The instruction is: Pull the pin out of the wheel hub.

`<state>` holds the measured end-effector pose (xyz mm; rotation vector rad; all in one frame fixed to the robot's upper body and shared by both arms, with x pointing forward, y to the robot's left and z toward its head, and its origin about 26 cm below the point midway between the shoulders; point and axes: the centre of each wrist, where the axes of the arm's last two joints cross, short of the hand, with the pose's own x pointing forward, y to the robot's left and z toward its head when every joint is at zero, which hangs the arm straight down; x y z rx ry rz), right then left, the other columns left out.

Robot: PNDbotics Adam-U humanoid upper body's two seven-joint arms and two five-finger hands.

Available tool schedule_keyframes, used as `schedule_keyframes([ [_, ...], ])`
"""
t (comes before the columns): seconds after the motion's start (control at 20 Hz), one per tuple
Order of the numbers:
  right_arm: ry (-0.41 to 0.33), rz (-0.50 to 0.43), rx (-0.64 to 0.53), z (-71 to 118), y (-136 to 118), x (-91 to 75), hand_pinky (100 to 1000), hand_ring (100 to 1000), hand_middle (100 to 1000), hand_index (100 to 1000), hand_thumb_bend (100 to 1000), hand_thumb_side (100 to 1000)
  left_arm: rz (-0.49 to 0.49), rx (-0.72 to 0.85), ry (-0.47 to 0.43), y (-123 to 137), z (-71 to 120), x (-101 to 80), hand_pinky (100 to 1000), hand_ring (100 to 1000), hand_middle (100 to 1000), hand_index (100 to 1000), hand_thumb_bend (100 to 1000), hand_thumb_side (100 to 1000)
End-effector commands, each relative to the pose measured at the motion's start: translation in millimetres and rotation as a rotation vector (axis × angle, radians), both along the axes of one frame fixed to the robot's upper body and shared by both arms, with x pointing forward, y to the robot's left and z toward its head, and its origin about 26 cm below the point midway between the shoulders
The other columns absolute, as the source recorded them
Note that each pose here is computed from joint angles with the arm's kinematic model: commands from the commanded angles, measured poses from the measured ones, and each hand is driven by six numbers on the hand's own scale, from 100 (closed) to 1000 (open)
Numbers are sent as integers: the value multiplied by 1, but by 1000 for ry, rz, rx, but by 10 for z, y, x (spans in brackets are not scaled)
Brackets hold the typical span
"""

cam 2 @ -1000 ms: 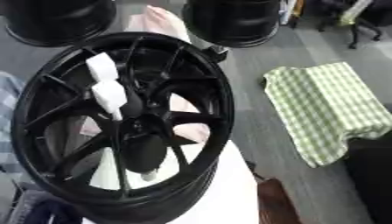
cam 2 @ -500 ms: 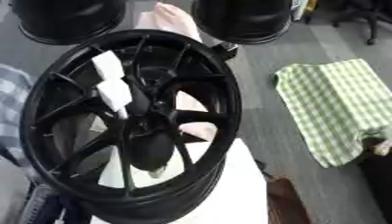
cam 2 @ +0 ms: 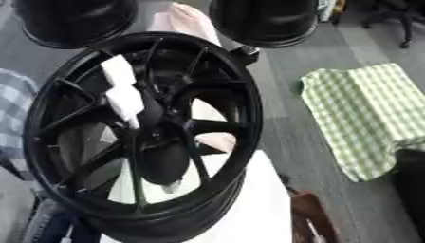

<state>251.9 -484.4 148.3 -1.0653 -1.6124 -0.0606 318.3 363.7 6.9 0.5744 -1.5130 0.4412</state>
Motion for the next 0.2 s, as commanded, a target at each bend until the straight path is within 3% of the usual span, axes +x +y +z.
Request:
schedule_keyframes([
  [0.05, -30, 42, 59, -9, 62, 100, 512, 660, 524, 687, 557, 218, -8, 21, -31, 44, 122, 38, 617, 610, 521, 717, 458, 568],
  [0.2, 2, 60, 118, -213, 143, 191, 516, 651, 516, 682, 533, 245, -14, 15, -32, 18, 118, 45, 617, 610, 520, 716, 458, 568],
])
